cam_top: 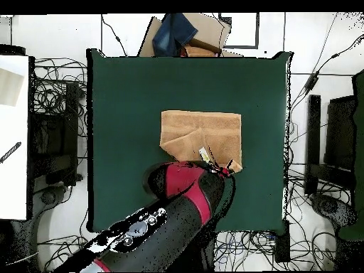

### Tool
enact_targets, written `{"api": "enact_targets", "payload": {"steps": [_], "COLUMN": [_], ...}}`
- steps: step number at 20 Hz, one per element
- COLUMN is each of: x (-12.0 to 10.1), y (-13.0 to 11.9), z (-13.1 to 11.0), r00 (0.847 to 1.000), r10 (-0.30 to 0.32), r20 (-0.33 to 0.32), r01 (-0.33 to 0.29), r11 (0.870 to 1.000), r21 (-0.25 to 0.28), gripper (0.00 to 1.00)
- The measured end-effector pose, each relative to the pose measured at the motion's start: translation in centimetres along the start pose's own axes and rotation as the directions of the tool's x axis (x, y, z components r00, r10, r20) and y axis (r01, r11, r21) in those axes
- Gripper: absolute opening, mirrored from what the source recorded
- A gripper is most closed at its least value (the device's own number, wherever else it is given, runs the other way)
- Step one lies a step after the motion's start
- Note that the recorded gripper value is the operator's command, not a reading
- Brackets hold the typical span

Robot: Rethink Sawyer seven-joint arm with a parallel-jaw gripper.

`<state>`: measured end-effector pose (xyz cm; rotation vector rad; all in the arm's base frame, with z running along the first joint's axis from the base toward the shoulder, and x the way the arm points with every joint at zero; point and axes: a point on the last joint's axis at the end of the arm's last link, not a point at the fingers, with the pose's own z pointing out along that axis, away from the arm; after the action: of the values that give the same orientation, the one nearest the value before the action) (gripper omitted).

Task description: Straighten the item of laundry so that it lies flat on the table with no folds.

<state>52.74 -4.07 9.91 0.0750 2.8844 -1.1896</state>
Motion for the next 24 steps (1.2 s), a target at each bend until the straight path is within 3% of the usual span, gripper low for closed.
{"api": "enact_targets", "payload": {"steps": [13,24], "x": [2.1,5.3], "y": [1.5,2.2], "z": [0.3,2.4], "r00": [0.999,0.999], "r10": [-0.008,0.021], "r20": [0.046,0.049], "r01": [0.008,-0.021], "r11": [1.000,1.000], "r21": [-0.006,-0.003], "gripper": [0.00,0.00]}}
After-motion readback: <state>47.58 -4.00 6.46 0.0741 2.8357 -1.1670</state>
